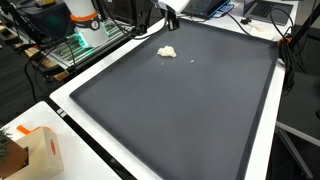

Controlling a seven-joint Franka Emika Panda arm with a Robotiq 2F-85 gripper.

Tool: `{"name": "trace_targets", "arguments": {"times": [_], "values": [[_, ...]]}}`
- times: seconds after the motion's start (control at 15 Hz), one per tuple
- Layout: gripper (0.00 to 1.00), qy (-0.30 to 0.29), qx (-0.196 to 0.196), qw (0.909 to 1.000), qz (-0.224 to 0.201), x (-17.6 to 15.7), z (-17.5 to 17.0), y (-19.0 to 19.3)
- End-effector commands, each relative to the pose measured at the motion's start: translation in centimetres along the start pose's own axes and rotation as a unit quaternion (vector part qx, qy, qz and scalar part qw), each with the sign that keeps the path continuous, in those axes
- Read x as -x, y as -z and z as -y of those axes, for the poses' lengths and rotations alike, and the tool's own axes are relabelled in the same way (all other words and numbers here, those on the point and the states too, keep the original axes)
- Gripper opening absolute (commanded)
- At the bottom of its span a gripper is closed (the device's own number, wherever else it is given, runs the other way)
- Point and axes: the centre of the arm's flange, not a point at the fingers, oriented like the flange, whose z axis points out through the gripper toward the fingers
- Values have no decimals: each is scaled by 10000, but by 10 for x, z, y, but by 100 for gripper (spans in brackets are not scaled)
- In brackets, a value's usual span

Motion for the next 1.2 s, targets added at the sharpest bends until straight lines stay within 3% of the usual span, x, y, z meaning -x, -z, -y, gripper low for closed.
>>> {"name": "trace_targets", "arguments": {"times": [0.0, 0.67, 1.13], "values": [[3, -155, -412, 9990, -48, 0, -15, -10], [3, -753, -1012, 9918, -180, 9, -36, -25], [3, -1194, -1139, 9859, -265, 12, -40, -32]]}}
